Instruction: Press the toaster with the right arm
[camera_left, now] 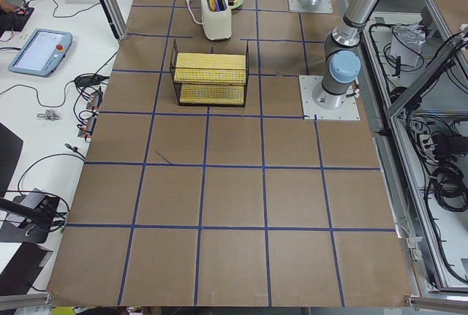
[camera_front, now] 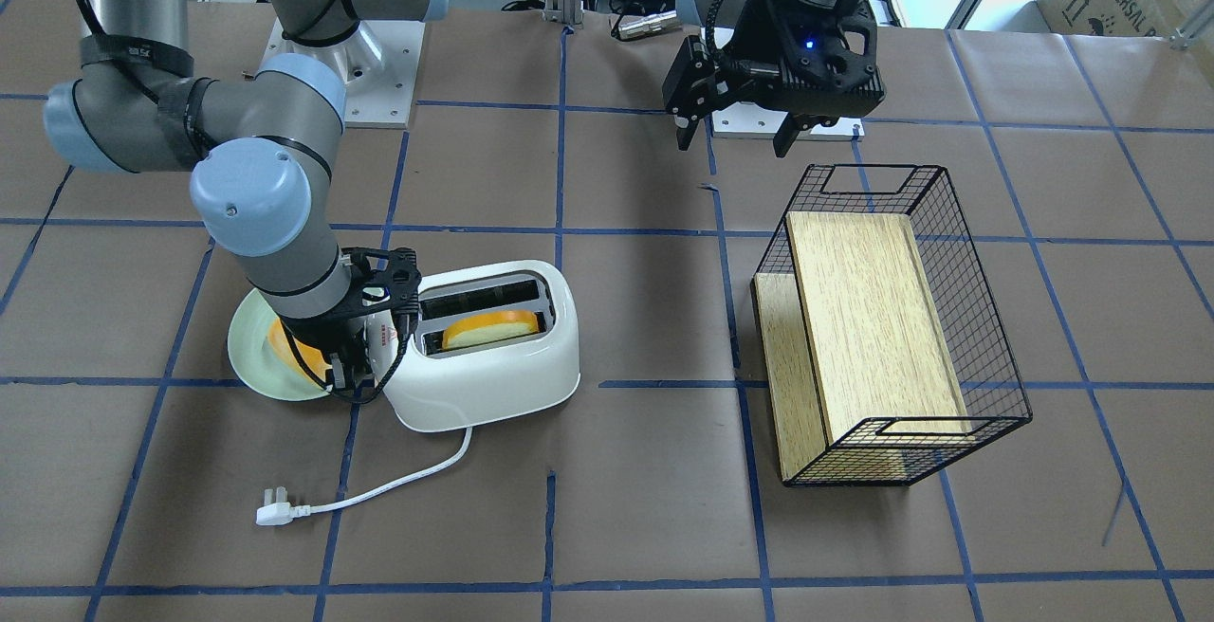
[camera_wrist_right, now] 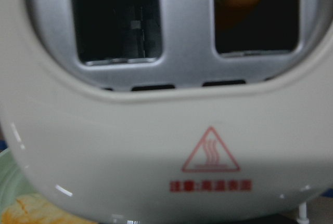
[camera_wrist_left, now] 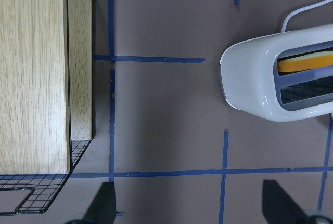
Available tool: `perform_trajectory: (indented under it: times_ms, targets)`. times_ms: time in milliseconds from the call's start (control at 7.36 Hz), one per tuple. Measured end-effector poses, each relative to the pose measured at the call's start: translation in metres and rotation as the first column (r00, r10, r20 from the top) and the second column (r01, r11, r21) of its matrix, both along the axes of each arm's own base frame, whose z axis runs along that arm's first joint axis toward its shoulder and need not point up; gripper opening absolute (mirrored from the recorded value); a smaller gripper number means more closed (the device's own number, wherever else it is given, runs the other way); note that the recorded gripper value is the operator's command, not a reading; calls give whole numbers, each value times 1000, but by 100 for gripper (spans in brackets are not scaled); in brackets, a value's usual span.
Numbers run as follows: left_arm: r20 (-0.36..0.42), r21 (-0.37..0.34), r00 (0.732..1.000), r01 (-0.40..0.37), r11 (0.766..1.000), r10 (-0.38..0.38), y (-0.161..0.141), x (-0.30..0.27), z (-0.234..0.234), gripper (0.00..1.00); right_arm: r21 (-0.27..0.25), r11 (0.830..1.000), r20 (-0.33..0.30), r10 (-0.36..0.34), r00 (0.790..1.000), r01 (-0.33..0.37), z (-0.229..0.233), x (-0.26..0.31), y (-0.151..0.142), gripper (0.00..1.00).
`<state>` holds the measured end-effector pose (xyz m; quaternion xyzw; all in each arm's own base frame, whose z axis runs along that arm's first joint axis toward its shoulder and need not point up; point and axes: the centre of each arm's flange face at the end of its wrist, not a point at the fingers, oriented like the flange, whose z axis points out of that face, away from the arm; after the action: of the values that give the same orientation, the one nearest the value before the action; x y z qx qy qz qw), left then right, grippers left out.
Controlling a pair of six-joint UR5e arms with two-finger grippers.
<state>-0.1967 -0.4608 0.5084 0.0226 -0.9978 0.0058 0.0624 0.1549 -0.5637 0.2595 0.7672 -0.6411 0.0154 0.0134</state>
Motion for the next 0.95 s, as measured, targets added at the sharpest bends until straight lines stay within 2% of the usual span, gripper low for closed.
perform_trajectory:
  times_ms: [679, 951]
  targets:
    - [0, 0, 1000, 0, 1000, 0, 0, 0, 0, 100, -9, 1000, 0, -10, 1000, 10, 11, -1, 1, 9]
    - [0, 0, 1000, 0, 1000, 0, 0, 0, 0, 100, -11, 998, 4, -64, 998, 64, 38, -1, 2, 9]
